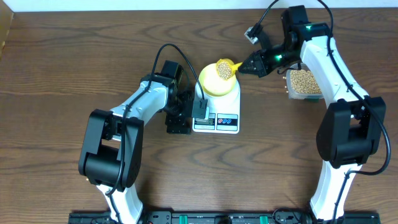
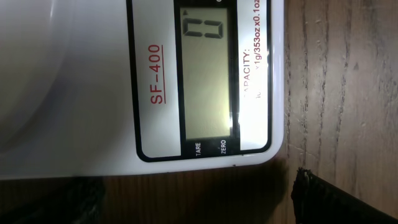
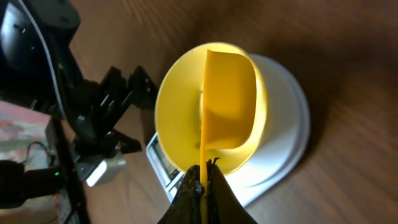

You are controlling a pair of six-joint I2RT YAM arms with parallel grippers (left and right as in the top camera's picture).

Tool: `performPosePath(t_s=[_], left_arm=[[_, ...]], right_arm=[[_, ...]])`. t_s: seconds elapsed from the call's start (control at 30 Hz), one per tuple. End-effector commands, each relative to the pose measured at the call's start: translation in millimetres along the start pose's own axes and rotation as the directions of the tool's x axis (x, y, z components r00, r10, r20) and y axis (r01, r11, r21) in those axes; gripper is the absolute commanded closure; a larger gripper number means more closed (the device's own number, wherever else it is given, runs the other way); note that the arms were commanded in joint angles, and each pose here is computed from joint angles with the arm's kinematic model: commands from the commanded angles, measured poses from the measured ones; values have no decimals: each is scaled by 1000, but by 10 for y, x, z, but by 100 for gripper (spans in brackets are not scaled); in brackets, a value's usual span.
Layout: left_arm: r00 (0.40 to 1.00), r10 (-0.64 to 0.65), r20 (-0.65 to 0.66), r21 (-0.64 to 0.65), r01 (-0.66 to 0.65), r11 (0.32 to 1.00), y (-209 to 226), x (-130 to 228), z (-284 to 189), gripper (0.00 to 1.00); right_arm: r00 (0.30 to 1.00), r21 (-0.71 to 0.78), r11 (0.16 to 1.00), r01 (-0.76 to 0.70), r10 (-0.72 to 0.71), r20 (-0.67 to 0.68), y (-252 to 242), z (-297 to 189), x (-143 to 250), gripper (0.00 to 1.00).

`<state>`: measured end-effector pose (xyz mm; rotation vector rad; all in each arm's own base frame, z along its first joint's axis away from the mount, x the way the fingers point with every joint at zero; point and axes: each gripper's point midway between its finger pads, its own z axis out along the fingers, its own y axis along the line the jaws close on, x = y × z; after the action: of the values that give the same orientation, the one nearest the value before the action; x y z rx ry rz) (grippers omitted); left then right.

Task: Scoop item into bowl and weigh 50g on scale
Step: 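Tilt the scoop with the right gripper to pour soybeans into bowl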

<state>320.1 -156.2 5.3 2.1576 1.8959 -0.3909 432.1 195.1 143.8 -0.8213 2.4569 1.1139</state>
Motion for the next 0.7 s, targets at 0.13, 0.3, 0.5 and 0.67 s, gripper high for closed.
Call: performPosePath(t_s=[0.13,0.3,0.5,0.67], left_arm=[[1000,11,16,33,-12,999,-84,-28,66,2],[1000,11,16,34,-11,999,-85,-28,67,2],[1000,11,16,33,-12,999,-84,-28,66,2],[1000,11,16,33,-12,999,-84,-28,66,2]], right_arm=[[998,2,998,-58,58,20,-6,40,-66,97],[998,0,998,-59,59,24,-4,39,-78,99],[998,-23,999,-46,47,40,56,22,-135,99],[998,-16,1000,22,-21,56,141,-37,-205,99]])
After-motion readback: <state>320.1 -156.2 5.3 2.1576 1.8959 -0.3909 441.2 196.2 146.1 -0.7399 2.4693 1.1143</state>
